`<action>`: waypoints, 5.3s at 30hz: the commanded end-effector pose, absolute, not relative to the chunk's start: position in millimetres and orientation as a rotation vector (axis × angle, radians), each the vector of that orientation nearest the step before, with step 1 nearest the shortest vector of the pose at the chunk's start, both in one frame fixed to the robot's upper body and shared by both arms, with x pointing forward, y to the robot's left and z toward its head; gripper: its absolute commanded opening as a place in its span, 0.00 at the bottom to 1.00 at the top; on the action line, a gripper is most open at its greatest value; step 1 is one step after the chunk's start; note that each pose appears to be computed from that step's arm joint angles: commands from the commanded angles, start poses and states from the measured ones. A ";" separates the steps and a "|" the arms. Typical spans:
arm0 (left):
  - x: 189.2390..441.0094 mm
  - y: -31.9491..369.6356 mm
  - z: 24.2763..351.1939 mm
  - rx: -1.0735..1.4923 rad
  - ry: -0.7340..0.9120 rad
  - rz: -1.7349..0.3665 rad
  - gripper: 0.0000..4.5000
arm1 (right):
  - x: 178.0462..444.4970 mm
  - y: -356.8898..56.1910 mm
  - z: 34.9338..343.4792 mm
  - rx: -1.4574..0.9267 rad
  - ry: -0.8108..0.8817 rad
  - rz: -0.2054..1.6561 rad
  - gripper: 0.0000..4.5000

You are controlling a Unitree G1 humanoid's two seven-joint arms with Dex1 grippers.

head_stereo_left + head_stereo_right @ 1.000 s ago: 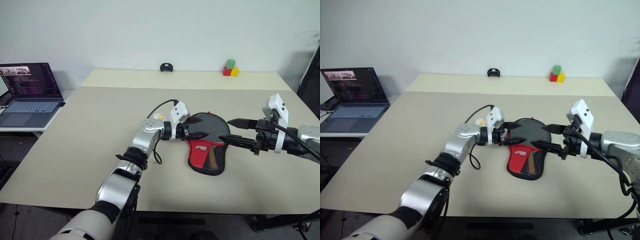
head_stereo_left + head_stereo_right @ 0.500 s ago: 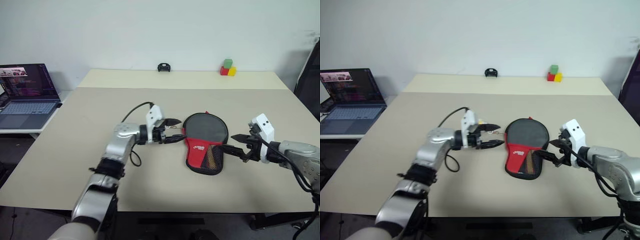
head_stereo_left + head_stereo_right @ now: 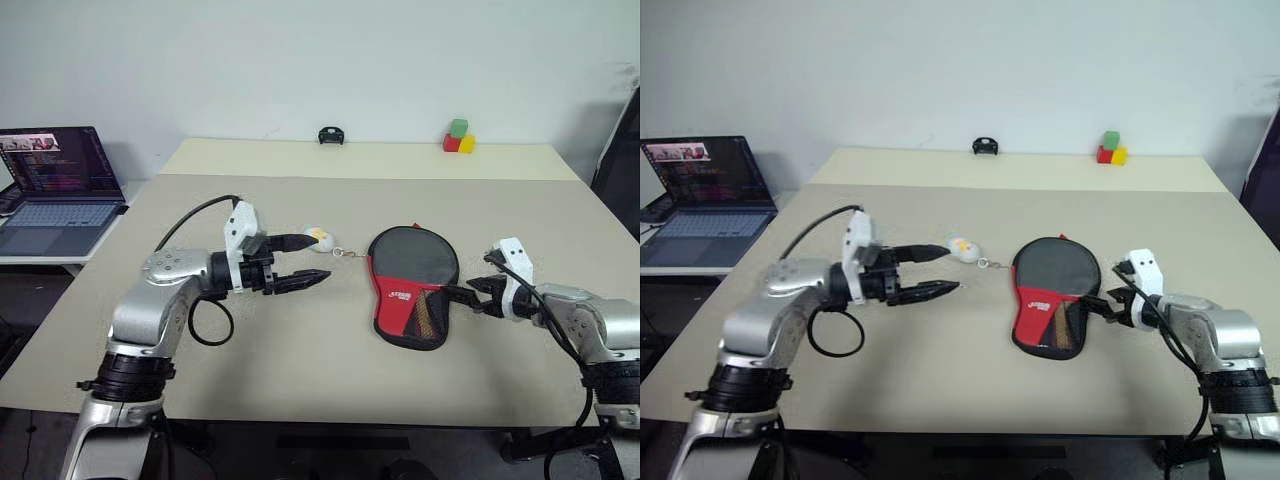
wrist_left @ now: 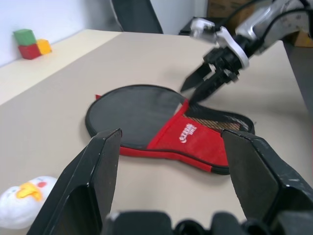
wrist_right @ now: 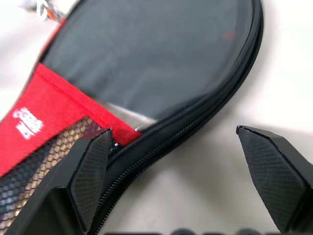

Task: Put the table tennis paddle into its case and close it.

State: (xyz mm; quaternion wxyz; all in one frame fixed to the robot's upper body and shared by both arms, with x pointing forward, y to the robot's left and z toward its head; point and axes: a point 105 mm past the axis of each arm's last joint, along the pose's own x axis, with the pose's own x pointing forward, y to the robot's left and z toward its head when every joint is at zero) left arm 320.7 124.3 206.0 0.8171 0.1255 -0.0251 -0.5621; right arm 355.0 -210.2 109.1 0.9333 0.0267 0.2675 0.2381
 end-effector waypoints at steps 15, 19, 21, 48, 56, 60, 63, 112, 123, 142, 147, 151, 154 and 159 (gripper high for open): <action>320.3 125.8 218.9 0.296 -0.096 -1.169 0.79 | 349.5 -172.2 96.3 0.056 0.609 0.661 1.00; 321.2 126.5 219.0 0.298 -0.097 -1.164 0.79 | 345.0 -162.6 94.4 0.049 0.624 0.697 1.00; 321.5 126.7 218.3 0.301 -0.096 -1.163 0.79 | 344.9 -157.9 90.7 0.040 0.634 0.702 1.00; 282.0 164.4 173.0 0.283 0.155 -1.236 0.79 | 338.2 -114.3 93.6 0.023 0.612 0.851 0.00; 260.6 171.5 156.5 0.294 0.246 -1.301 0.79 | 314.1 -75.3 103.8 -0.024 0.580 1.040 0.00; 256.0 178.4 151.2 0.303 0.278 -1.296 0.79 | 305.3 -65.2 103.5 -0.031 0.584 1.084 0.00; 251.4 178.0 150.7 0.301 0.286 -1.307 0.79 | 298.0 -61.6 101.8 -0.019 0.598 1.096 0.00; 246.9 165.6 142.2 0.256 0.267 -1.333 0.79 | 252.0 -140.8 105.5 -0.020 0.455 0.694 0.73; 268.1 186.1 159.9 0.224 0.176 -1.108 0.79 | 268.5 -112.4 147.5 -0.020 0.269 0.937 0.99; 298.7 204.9 171.9 0.217 0.095 -0.871 0.79 | 303.6 -20.9 106.2 -0.156 0.309 1.148 0.99; 308.7 199.8 173.5 0.216 0.089 -0.856 0.79 | 319.0 -31.0 80.4 -0.206 0.390 1.053 0.99; 341.8 199.1 173.9 0.248 0.075 -0.735 0.79 | 320.1 -31.4 71.5 -0.214 0.416 1.034 0.99; 362.2 195.7 172.2 0.258 0.090 -0.682 0.79 | 320.1 -28.8 69.3 -0.208 0.420 1.029 0.99; 396.0 179.6 168.6 0.200 0.119 -0.647 0.79 | 317.6 -23.1 69.4 -0.197 0.416 1.036 0.99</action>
